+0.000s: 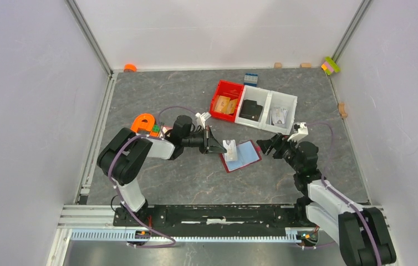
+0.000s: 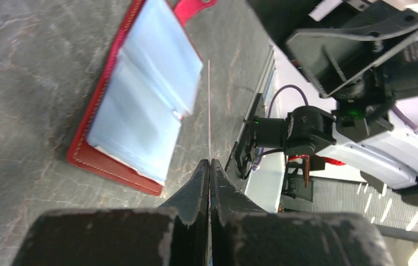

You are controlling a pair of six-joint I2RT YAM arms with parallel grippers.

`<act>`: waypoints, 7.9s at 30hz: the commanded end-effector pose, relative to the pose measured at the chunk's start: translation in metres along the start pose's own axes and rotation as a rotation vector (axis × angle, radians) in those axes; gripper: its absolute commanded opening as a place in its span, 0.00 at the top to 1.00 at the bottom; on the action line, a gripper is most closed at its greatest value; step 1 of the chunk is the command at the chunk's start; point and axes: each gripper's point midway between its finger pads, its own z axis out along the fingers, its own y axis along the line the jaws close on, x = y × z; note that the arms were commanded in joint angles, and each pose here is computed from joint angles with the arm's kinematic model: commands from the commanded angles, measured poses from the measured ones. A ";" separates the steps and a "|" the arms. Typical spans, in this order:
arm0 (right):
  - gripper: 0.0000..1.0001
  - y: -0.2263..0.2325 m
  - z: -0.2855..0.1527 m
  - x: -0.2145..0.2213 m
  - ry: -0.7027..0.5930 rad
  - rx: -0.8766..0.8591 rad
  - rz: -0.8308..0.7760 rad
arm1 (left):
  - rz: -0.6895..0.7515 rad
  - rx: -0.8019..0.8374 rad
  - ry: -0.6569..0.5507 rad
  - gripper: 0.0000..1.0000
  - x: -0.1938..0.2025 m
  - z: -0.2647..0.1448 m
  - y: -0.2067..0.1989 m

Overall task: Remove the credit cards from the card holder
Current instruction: Remove the credit card from the card holder, then place the credit card in the storage box, then close the card holder at the center of the board.

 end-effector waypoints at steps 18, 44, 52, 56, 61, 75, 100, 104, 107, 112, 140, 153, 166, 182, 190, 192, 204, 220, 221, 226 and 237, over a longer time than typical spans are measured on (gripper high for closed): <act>0.39 0.148 -0.017 0.020 0.172 -0.703 -0.093 | 0.193 0.412 -0.052 0.98 0.002 -0.034 -0.105; 1.00 -0.025 0.021 -0.074 0.004 0.290 -0.132 | 0.264 -0.255 -0.267 0.46 -0.028 -0.059 -0.021; 1.00 -0.058 0.042 -0.106 0.006 0.493 -0.144 | 0.236 -0.280 -0.249 0.46 -0.027 -0.057 -0.015; 1.00 -0.070 0.066 -0.105 0.048 0.507 -0.116 | 0.223 -0.299 -0.246 0.46 -0.027 -0.057 -0.011; 1.00 -0.072 0.104 -0.095 0.129 0.389 -0.054 | 0.193 -0.352 -0.224 0.46 -0.025 -0.055 0.002; 0.43 -0.043 0.043 -0.095 0.072 0.417 -0.216 | 0.114 -0.481 -0.069 0.56 -0.003 -0.038 0.034; 0.97 0.006 0.036 0.029 0.366 0.154 -0.427 | 0.044 -0.446 0.162 0.69 0.030 0.004 0.063; 1.00 0.039 0.024 0.019 0.286 0.051 -0.452 | 0.048 -0.459 0.167 0.70 0.030 0.007 0.067; 1.00 0.062 0.018 0.026 0.276 -0.062 -0.460 | 0.047 -0.471 0.172 0.70 0.029 0.008 0.071; 1.00 0.084 0.021 0.041 0.320 -0.145 -0.502 | 0.049 -0.486 0.181 0.70 0.029 0.009 0.076; 0.33 0.174 -0.010 0.064 0.256 -0.450 -0.608 | 0.136 -0.664 0.048 0.74 0.000 -0.032 0.080; 1.00 0.010 -0.065 -0.025 -0.077 0.473 -0.452 | 0.167 -0.565 0.067 0.77 0.009 -0.022 0.054; 0.99 -0.062 -0.065 0.012 0.212 0.784 -0.586 | 0.156 -0.558 0.167 0.98 0.030 -0.005 0.059; 0.95 0.003 -0.028 0.089 0.479 0.166 -0.342 | 0.145 -0.525 0.251 0.98 0.046 0.009 0.057; 0.90 0.035 -0.018 0.098 0.491 -0.022 -0.301 | 0.141 -0.517 0.266 0.98 0.049 0.013 0.058; 0.88 0.047 -0.018 0.099 0.472 -0.086 -0.277 | 0.137 -0.517 0.273 0.98 0.051 0.013 0.059; 0.88 0.090 -0.022 0.090 0.426 -0.292 -0.201 | 0.130 -0.515 0.282 0.98 0.052 0.015 0.061; 0.89 0.107 0.000 0.114 0.491 -0.278 -0.258 | 0.137 -0.531 0.284 0.98 0.051 0.013 0.061; 0.88 0.105 0.001 0.115 0.486 -0.270 -0.264 | 0.142 -0.534 0.280 0.98 0.050 0.012 0.060; 0.85 0.092 0.005 0.123 0.473 -0.236 -0.273 | 0.196 -0.582 0.195 0.98 0.034 -0.004 0.053; 0.94 0.072 0.014 0.158 0.492 -0.255 -0.154 | 0.271 -0.584 0.054 0.95 0.014 -0.024 0.033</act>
